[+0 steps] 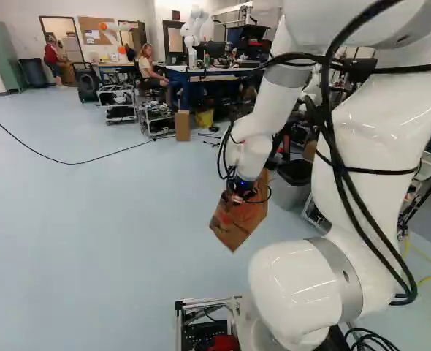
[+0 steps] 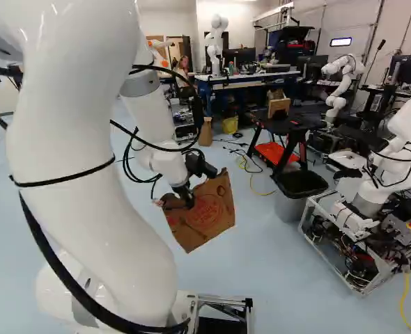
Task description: Pick up the grocery bag from the ground
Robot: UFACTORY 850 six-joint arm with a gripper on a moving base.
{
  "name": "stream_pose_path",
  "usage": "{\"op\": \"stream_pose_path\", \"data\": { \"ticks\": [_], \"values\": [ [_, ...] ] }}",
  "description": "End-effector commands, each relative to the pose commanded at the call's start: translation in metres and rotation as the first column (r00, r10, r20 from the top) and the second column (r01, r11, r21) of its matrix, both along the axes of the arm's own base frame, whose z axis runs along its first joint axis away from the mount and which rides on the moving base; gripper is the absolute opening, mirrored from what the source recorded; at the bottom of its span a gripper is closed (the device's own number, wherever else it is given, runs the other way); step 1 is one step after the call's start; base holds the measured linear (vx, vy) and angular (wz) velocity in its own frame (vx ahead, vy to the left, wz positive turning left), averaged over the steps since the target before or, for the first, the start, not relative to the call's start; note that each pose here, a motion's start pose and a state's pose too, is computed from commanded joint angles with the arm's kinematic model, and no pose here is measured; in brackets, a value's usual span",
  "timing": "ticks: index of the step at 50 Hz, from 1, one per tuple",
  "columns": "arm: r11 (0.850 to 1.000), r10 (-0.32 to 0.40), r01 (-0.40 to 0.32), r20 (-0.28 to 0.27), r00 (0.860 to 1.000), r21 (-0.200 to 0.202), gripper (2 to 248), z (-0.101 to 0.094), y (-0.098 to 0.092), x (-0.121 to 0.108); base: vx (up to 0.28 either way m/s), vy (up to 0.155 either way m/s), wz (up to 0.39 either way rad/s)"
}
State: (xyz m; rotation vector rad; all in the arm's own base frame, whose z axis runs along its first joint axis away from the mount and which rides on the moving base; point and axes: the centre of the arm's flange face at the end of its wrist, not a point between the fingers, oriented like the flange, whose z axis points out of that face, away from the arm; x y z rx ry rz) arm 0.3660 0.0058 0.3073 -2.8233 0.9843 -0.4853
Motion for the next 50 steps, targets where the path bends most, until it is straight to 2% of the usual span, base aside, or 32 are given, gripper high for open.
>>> {"op": "stream_pose_path", "data": {
  "ticks": [25,39,50],
  "values": [
    [1.0,0.02,-0.019,0.033,0.999,-0.014,24,0.003,-0.001,-0.004,0.0,0.0,0.0],
    [0.998,0.052,-0.049,0.08,0.995,-0.038,24,0.007,-0.002,-0.008,0.0,0.0,0.0],
    [0.995,0.088,-0.08,0.131,0.987,-0.067,24,0.011,-0.003,-0.013,0.0,0.0,0.0]
  ]
}}
